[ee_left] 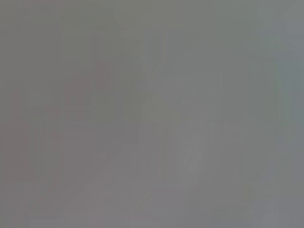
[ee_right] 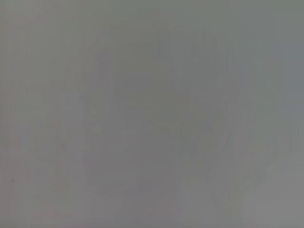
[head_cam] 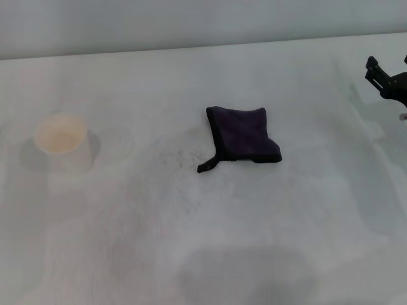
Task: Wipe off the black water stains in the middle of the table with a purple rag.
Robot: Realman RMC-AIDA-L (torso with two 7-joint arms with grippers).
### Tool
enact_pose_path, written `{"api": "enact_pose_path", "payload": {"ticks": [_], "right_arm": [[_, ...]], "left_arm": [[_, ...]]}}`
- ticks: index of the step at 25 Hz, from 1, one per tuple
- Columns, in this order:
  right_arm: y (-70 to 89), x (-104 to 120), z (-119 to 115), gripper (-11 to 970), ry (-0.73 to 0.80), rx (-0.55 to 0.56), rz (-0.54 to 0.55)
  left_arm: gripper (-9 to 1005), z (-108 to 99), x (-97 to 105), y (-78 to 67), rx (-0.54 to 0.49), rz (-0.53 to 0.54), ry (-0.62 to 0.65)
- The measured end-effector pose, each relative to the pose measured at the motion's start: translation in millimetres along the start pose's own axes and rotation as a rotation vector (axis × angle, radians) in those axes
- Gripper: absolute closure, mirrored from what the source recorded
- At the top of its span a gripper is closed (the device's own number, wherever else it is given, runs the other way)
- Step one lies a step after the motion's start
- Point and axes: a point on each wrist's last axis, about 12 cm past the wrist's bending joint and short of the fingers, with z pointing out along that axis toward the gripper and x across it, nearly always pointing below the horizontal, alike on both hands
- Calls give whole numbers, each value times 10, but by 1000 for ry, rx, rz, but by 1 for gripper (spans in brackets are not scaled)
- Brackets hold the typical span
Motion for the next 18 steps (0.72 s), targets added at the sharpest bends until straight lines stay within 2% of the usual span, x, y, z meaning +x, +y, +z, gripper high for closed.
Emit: {"api": "enact_pose_path", "payload": {"ticks": [18], "right_arm": [[28, 19, 7, 97, 11, -3, 27]], "left_arm": [[119, 38, 18, -32, 8, 2, 21]]}}
